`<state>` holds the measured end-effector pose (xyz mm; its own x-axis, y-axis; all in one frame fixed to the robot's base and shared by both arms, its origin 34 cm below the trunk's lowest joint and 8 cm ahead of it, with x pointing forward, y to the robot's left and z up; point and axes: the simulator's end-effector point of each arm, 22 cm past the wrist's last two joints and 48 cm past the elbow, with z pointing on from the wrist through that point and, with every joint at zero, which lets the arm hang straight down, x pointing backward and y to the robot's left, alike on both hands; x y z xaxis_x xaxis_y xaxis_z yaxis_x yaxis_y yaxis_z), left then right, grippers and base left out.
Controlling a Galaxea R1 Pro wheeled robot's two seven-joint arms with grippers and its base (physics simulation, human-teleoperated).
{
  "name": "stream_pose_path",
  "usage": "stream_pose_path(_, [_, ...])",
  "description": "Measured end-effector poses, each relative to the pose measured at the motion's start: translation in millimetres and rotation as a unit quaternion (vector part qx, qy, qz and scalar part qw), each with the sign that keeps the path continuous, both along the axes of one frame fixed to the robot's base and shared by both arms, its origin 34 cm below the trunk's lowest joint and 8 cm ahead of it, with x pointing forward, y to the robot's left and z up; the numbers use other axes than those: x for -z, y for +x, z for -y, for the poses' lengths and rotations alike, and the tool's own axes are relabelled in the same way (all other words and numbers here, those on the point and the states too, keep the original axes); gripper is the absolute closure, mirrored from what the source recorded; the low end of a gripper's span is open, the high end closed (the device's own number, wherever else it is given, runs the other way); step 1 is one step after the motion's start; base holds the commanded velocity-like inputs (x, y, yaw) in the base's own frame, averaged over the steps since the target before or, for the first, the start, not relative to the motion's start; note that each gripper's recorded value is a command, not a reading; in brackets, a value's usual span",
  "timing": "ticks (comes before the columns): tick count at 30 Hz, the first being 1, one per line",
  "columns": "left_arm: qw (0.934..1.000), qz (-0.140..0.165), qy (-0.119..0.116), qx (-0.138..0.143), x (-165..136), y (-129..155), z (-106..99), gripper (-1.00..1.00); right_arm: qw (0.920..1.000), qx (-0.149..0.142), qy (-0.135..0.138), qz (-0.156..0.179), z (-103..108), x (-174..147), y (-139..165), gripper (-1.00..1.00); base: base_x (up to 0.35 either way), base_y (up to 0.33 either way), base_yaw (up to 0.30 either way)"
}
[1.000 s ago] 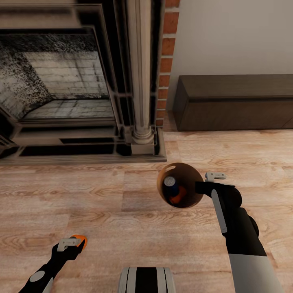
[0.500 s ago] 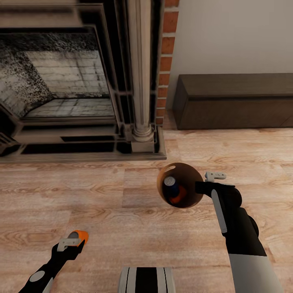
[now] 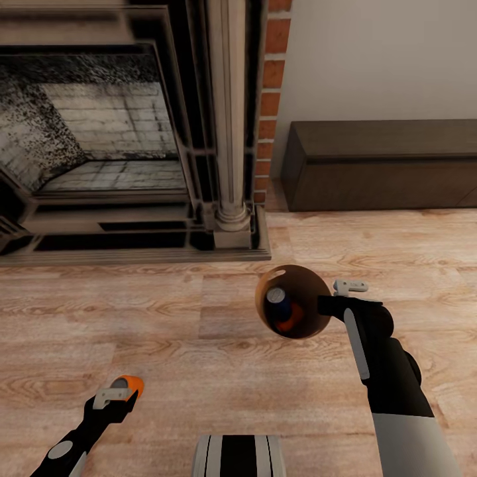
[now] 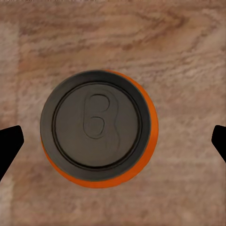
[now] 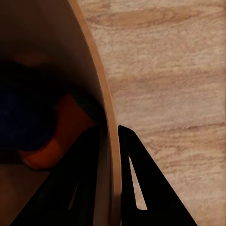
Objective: Put the three can of soda from the living room inside the tash can in the kitchen.
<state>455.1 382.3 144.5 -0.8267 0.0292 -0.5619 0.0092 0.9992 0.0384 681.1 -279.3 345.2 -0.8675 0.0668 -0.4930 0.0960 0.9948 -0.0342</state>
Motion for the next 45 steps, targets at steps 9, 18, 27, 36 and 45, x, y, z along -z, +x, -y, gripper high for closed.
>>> stream_pose_path(9, [1.0000,0.000,0.000,0.000,0.1,-0.2,0.0,-1.00,1.0000,0.000,0.000,0.000,0.0,0.0,0.0,1.00,0.017,0.006,0.000])
stream_pose_path(18, [1.0000,0.000,0.004,0.001,-0.8,-0.1,-4.9,-1.00,1.0000,0.000,0.000,0.000,-0.3,0.0,0.0,1.00,0.043,0.028,0.000])
stream_pose_path(27, [1.0000,-0.001,0.004,0.001,-0.8,-0.2,-5.1,-1.00,1.0000,0.000,0.000,0.000,-0.2,0.0,0.0,1.00,0.002,0.001,0.000])
stream_pose_path(36, [1.0000,-0.001,0.004,0.001,-0.8,-0.1,-5.1,-1.00,1.0000,0.000,0.000,0.000,-0.2,0.0,0.0,1.00,0.000,0.000,0.000])
stream_pose_path(45, [0.9999,-0.013,0.004,0.001,9.0,-9.2,-5.0,-1.00,0.9999,0.000,-0.001,-0.012,0.3,15.3,-4.2,1.00,0.000,0.000,0.000])
